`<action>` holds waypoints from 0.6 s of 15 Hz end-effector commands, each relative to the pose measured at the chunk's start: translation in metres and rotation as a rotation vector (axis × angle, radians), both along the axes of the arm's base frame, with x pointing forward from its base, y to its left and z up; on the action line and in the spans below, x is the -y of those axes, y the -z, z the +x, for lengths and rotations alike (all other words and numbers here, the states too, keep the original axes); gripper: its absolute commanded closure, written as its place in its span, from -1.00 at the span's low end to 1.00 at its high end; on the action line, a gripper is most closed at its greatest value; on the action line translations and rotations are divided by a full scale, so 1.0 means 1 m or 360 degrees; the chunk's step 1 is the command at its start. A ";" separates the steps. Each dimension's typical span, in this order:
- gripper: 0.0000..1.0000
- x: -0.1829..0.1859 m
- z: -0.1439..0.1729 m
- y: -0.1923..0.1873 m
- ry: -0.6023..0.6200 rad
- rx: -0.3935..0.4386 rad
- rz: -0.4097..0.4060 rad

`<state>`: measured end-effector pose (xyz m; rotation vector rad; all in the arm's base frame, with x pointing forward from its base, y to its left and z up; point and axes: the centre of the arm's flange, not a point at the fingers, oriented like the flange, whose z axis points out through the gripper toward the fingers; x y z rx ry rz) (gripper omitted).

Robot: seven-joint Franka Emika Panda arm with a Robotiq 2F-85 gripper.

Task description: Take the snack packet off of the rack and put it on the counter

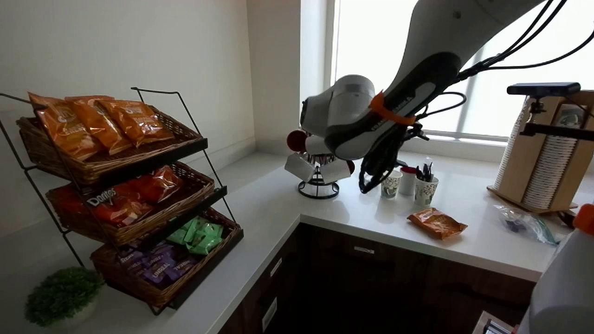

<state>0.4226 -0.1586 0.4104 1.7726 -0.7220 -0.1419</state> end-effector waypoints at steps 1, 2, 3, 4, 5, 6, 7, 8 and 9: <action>-1.00 -0.062 -0.021 -0.075 -0.0040 0.0012 0.0318; -1.00 -0.076 -0.029 -0.096 -0.0078 0.0022 0.0398; -1.00 -0.086 -0.036 -0.113 -0.0114 0.0041 0.0476; -1.00 -0.093 -0.046 -0.128 -0.0165 0.0080 0.0545; -1.00 -0.098 -0.054 -0.144 -0.0220 0.0129 0.0609; -1.00 -0.098 -0.063 -0.158 -0.0263 0.0180 0.0671; -1.00 -0.098 -0.072 -0.173 -0.0303 0.0226 0.0728; -1.00 -0.096 -0.078 -0.184 -0.0329 0.0270 0.0786; -1.00 -0.093 -0.084 -0.196 -0.0357 0.0307 0.0846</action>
